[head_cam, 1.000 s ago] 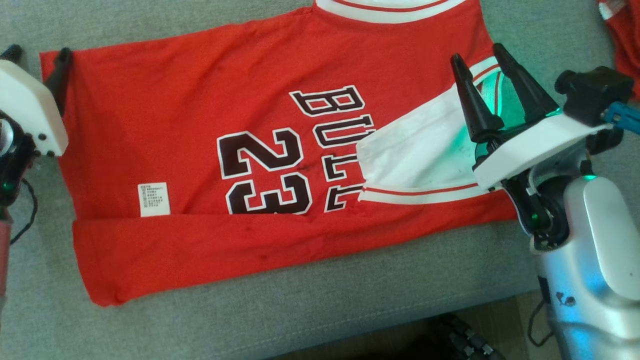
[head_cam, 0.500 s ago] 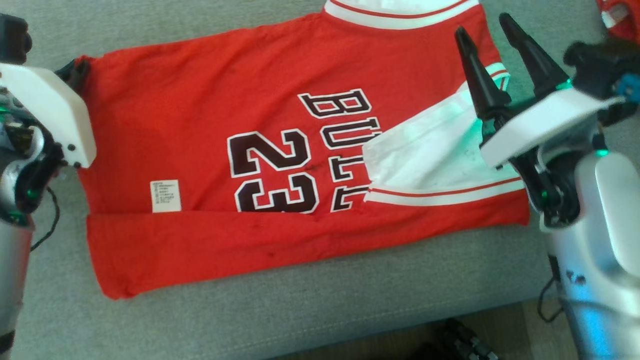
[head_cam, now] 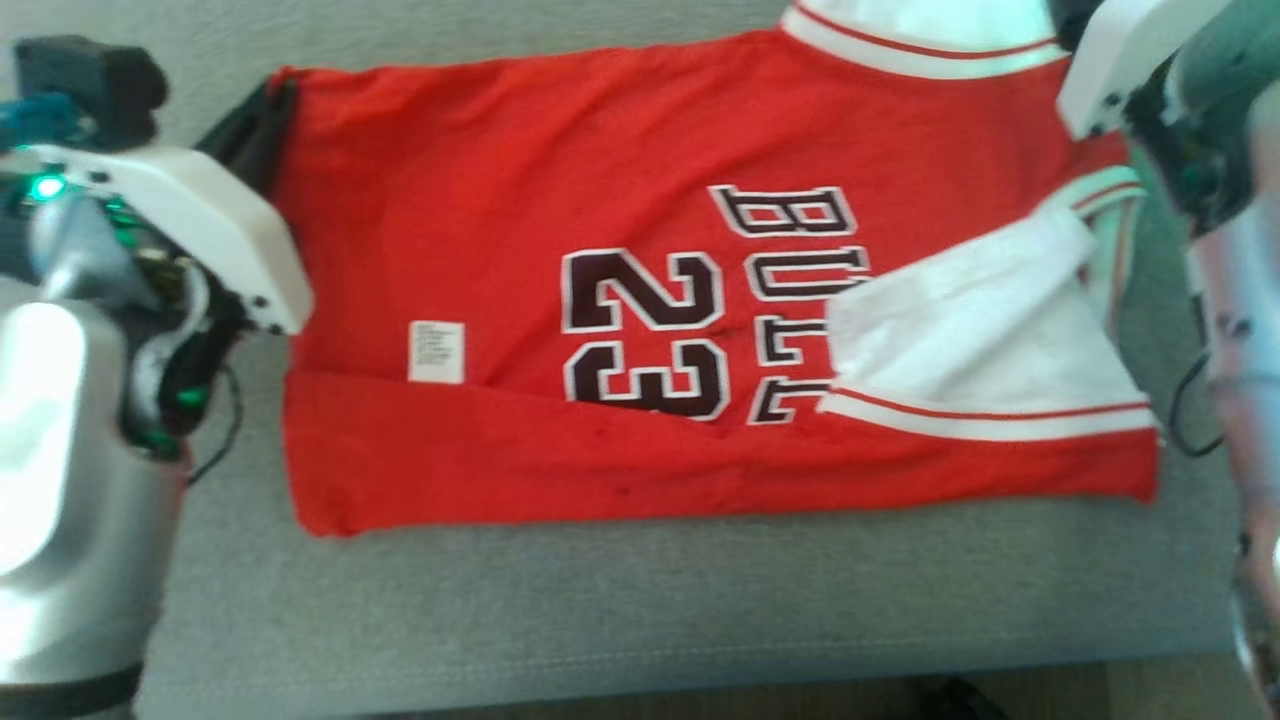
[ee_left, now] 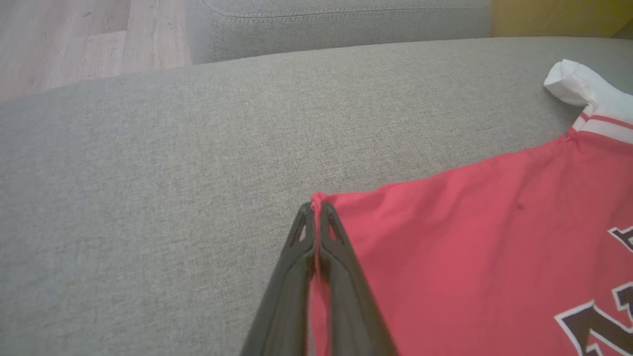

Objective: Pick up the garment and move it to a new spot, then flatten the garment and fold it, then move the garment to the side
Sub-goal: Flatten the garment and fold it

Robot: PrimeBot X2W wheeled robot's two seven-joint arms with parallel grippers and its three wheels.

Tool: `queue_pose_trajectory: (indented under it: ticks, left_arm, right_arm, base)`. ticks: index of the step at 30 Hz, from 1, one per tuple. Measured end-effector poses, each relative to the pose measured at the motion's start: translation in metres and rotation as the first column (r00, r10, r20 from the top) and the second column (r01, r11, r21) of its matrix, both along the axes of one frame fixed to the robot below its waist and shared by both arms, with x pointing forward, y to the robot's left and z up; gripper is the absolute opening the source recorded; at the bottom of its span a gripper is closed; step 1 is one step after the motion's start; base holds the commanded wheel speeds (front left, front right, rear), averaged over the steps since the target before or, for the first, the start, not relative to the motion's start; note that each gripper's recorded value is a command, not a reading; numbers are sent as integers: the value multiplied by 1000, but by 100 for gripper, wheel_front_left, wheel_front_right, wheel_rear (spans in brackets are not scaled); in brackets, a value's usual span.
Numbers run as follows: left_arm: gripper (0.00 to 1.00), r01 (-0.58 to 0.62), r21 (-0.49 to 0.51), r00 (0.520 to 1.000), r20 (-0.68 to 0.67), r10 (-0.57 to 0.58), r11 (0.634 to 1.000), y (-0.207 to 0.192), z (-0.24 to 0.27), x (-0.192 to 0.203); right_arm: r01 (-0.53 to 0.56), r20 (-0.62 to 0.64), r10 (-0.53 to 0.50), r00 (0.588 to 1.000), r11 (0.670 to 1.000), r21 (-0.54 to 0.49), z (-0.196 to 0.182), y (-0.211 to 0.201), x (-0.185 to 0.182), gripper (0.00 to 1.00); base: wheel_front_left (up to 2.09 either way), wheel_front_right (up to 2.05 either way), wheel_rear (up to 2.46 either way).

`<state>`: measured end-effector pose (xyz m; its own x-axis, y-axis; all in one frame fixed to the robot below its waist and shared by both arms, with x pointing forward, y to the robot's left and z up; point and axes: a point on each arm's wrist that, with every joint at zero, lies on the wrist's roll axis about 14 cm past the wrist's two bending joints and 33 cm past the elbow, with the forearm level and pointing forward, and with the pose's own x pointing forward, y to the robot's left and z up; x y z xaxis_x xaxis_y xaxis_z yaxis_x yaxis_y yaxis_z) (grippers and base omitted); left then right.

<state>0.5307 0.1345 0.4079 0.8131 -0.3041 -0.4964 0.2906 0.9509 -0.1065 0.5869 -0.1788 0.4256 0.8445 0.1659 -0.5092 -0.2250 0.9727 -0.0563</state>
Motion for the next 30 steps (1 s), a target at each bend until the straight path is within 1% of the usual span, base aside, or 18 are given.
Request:
queue_pose_trajectory:
  ticks: [2, 5, 9, 13, 20, 22, 23, 24, 26, 28, 29, 30]
  left_arm:
    - [0, -6, -9, 1000, -1, 6, 1000, 0, -3, -4]
    - [0, -24, -21, 1000, -3, 24, 999, 3, -8, -7]
    - [0, -25, -29, 1000, 13, 25, 999, 1, -9, -1]
    - [0, -38, -37, 999, 33, 39, 999, 5, -9, 8]
    - [0, -41, -31, 999, 12, 42, 999, 8, -22, 5]
    - [0, -38, -29, 999, 10, 39, 999, 7, -23, 6]
    - [0, -37, -29, 999, 16, 37, 999, 7, -21, 7]
    - [0, -35, -31, 999, 23, 36, 999, 6, -19, 9]
    - [0, -33, -30, 999, 31, 34, 999, 7, -17, 11]
    - [0, -32, -30, 999, 33, 33, 999, 6, -17, 13]
    - [0, -31, -32, 999, 35, 32, 999, 5, -17, 14]
    - [0, -31, -33, 999, 35, 32, 999, 5, -18, 14]
  right_arm:
    - [2, -37, -2, 999, 1000, -20, -9, 0, 8, 100]
    - [1, -108, -4, 994, 1000, -23, -28, 6, 15, 100]
    - [4, -169, -12, 986, 999, -48, -47, 7, 23, 100]
    - [-3, -203, -14, 979, 997, -83, -58, 8, 35, 100]
    - [-19, -278, -17, 960, 992, -126, -63, 11, 43, 99]
    - [-28, -296, -15, 955, 989, -142, -62, 11, 43, 75]
    - [-34, -304, -13, 953, 988, -148, -62, 11, 43, 61]
    - [-37, -313, -11, 950, 988, -149, -63, 13, 42, 49]
    - [-37, -325, -12, 946, 989, -143, -63, 13, 41, 38]
    - [-30, -329, -15, 944, 991, -130, -65, 13, 40, 20]
    - [-27, -322, -15, 946, 992, -126, -65, 13, 41, 20]
    - [-24, -317, -16, 948, 992, -121, -65, 12, 41, 0]
  base:
    - [0, 0, 0]
    - [0, 0, 0]
    - [0, 0, 0]
    - [0, 0, 0]
    - [0, 0, 0]
    - [0, 0, 0]
    - [0, 0, 0]
    - [0, 0, 0]
    - [0, 0, 0]
    - [0, 0, 0]
    - [0, 0, 0]
    - [0, 0, 0]
